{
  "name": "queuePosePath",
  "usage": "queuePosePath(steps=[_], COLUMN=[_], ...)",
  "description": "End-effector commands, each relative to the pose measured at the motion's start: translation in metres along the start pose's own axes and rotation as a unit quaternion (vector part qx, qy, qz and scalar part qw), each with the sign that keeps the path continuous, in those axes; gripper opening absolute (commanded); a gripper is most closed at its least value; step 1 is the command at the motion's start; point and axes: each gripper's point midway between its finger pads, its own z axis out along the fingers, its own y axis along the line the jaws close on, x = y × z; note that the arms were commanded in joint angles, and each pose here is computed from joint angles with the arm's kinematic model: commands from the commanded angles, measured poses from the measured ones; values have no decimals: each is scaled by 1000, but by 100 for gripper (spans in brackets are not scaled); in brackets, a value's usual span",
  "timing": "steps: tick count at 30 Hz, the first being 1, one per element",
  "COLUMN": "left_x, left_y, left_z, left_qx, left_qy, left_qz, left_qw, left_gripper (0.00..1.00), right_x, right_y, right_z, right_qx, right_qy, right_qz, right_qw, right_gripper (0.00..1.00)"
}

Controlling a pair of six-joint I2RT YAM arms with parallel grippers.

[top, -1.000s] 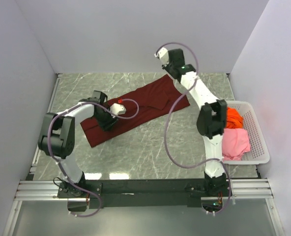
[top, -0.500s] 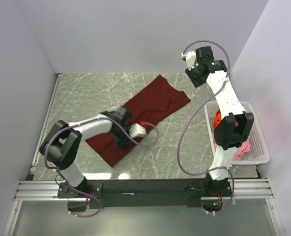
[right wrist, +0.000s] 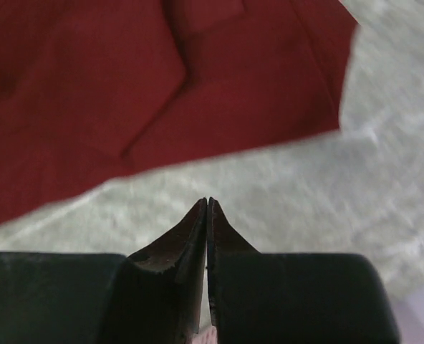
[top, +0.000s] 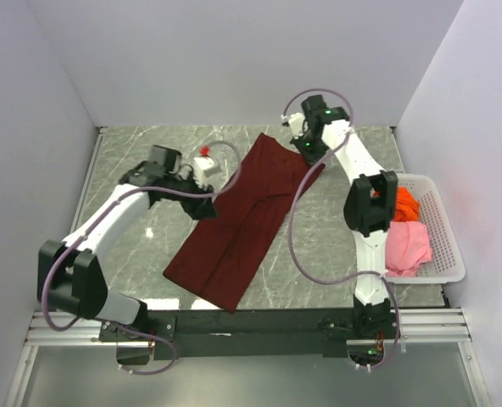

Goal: Fold and stack the t-shirts
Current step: Fold the tshirt

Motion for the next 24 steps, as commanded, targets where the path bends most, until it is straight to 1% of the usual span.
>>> queuePosePath(steps=[1, 3, 5, 8, 10, 11, 12, 14, 16, 20, 24], left_x=[-25, -17, -11, -1, 4, 7, 10, 13, 16, 18, 21], left_y=[3, 19, 26, 42, 53, 57, 64, 73, 78, 86, 85], left_z=[-18, -22, -23, -30, -38, -41, -47, -57, -66, -85, -93], left_qx=[-1, -20, -25, -41, -50, -55, -65, -80, -88, -123, -148], left_qy=[-59, -56, -56, -67, -80, -83, -88, -98, -106, -115, -112], left_qz=[-9, -30, -52, -100, -136, -146, -159, -180, -196, -197, -182], left_qw=[998, 998, 997, 992, 986, 984, 981, 975, 971, 966, 966], left_gripper=[61, 61, 60, 60, 60, 60, 60, 60, 60, 60, 60], right_x=[-10, -15, -12, -16, -26, -26, -33, -42, -53, -68, -87], right_y=[-5, -8, -14, -19, -16, -16, -16, -12, -6, 0, 12], right_z=[20, 40, 57, 73, 80, 84, 87, 96, 101, 120, 130], right_qx=[20, 39, 64, 98, 114, 124, 135, 150, 156, 162, 154], right_qy=[9, 16, 34, 47, 41, 50, 42, 46, 39, 36, 6], right_qz=[-15, -34, -50, -97, -124, -148, -160, -198, -222, -276, -307], right_qw=[1000, 999, 996, 989, 985, 980, 977, 968, 962, 947, 939], right_gripper=[9, 6, 5, 5, 5, 5, 6, 7, 5, 7, 8])
